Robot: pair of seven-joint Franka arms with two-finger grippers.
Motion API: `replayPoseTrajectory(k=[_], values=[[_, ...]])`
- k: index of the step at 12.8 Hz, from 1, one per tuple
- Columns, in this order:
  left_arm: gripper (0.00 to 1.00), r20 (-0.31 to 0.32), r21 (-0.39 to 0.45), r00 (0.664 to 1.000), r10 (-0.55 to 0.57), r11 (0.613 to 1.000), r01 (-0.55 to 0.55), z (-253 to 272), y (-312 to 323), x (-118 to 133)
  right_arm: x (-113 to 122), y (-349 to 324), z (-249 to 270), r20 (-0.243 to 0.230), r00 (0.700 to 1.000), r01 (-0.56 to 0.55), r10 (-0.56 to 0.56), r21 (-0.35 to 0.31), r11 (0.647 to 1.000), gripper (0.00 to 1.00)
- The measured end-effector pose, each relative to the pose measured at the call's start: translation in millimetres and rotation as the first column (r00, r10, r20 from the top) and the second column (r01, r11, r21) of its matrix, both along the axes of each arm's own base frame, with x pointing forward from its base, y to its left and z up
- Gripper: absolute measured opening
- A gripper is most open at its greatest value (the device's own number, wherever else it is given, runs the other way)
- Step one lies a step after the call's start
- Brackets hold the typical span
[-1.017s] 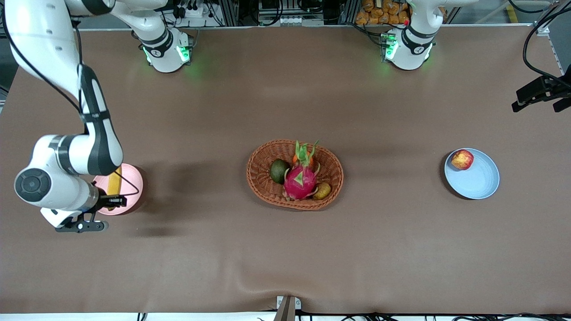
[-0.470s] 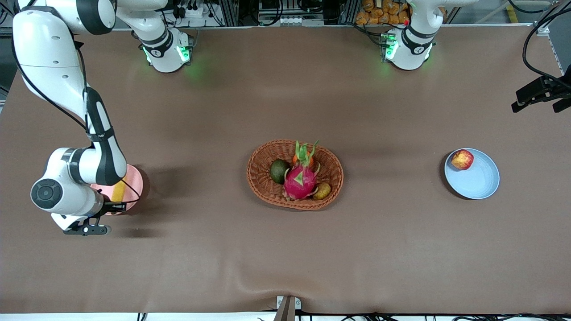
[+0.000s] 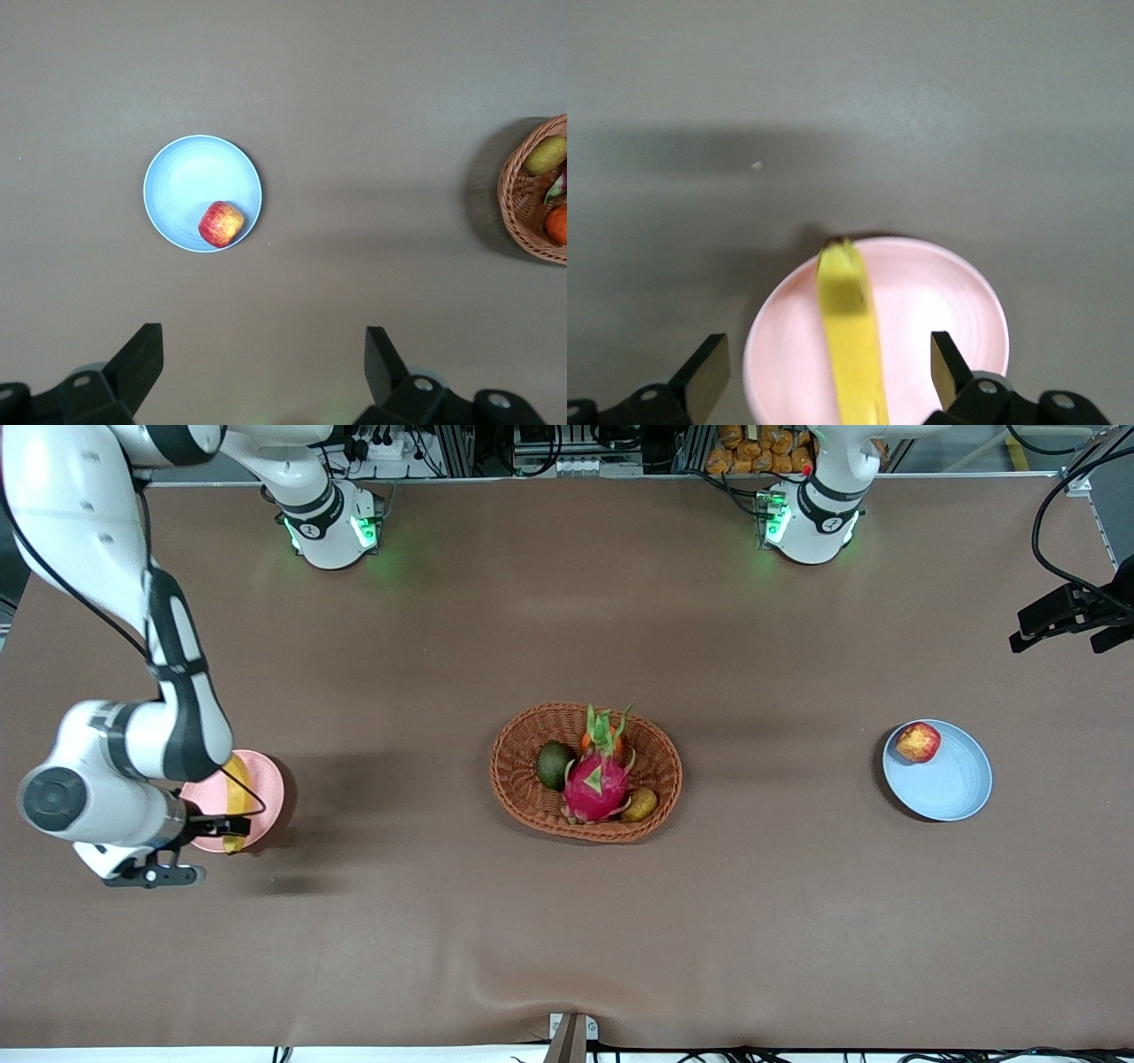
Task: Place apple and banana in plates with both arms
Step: 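Lower the banana onto the pink plate and open the right gripper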
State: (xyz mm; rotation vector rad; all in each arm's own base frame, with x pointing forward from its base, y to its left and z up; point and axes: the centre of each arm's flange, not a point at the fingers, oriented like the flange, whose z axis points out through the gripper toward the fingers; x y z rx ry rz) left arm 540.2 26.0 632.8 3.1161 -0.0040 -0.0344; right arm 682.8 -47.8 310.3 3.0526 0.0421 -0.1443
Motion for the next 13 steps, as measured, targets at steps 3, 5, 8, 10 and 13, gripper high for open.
replayPoseTrajectory(k=[3, 5, 8, 10, 13], values=[[1.0, 0.003, 0.0, 1.0, -0.003, 1.0, 0.003, 2, -2, 0, -22, 26, 87, -0.004, 1.0, -0.023, 0.023, 0.037, 0.999, 1.0], [1.0, 0.007, 0.0, 1.0, -0.005, 1.0, 0.005, 3, -3, 0, -45, 36, 129, 0.018, 0.999, -0.039, 0.038, 0.044, 0.998, 1.0], [1.0, 0.008, 0.001, 1.0, -0.005, 1.0, 0.005, 4, -3, 0, -85, 38, 178, 0.018, 1.0, -0.024, 0.023, 0.081, 0.996, 1.0], [1.0, 0.009, 0.001, 1.0, -0.003, 1.0, 0.003, 4, -2, 0, -103, 30, 211, 0.013, 1.0, 0.011, -0.013, 0.13, 0.991, 1.0], [1.0, 0.009, 0.001, 1.0, -0.003, 1.0, 0.003, 4, -2, 0, -121, 10, 253, -0.028, 0.997, 0.078, -0.075, 0.144, 0.986, 1.0]])
